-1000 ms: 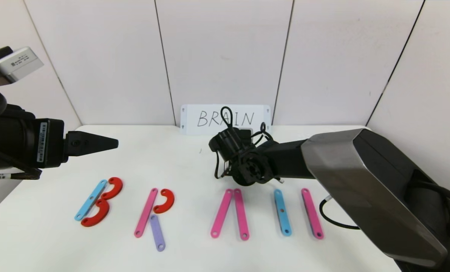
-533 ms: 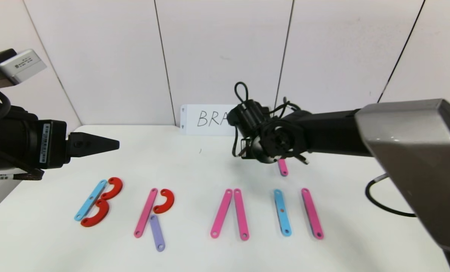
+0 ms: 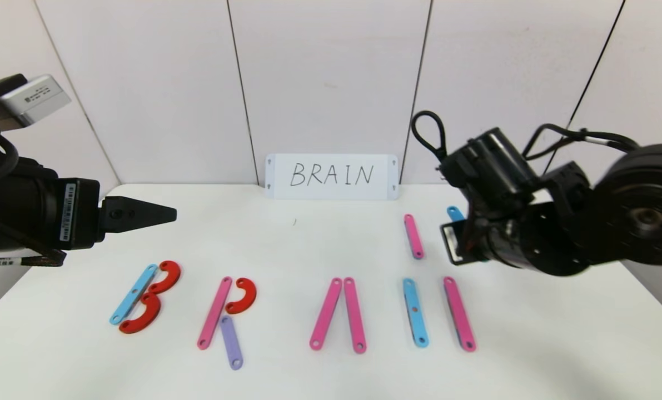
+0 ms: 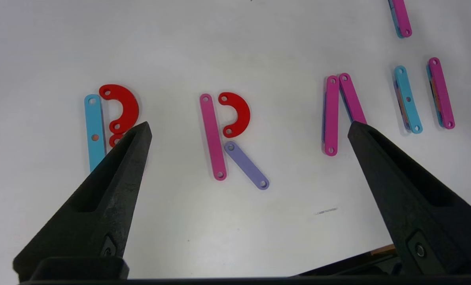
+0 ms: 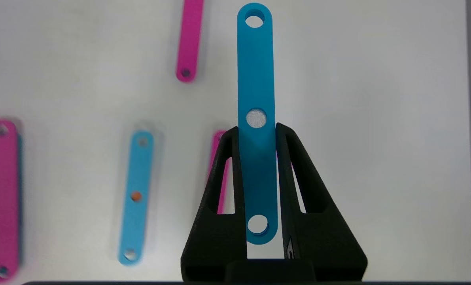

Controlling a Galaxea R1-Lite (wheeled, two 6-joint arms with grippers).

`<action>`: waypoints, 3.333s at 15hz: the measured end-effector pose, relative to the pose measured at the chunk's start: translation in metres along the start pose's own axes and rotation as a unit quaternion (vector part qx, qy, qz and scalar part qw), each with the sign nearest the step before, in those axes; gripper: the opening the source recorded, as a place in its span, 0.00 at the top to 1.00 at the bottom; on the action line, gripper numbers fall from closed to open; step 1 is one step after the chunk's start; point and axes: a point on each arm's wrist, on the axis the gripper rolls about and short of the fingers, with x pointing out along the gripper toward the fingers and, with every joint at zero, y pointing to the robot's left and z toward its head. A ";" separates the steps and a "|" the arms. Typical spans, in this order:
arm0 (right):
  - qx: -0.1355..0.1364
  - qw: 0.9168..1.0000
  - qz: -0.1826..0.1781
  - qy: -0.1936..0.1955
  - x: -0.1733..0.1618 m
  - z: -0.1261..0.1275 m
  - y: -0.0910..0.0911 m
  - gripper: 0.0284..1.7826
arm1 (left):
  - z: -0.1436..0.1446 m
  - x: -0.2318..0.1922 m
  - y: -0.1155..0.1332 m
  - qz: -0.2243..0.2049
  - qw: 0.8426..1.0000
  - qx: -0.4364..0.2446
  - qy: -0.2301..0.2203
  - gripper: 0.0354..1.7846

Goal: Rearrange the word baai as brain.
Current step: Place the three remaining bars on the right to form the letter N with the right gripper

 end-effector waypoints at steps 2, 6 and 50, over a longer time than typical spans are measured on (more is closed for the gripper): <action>-0.029 1.000 -0.002 0.005 -0.016 -0.033 -0.023 0.86 | 0.000 0.000 0.000 0.000 1.000 0.005 0.000 0.03; -0.048 0.999 0.006 -0.024 -0.028 -0.085 -0.050 0.86 | -0.001 0.000 0.000 -0.001 1.000 0.005 0.002 0.03; 0.005 0.990 0.139 -0.011 0.046 -0.139 -0.059 0.86 | -0.002 0.002 0.000 0.000 1.000 0.008 0.006 0.03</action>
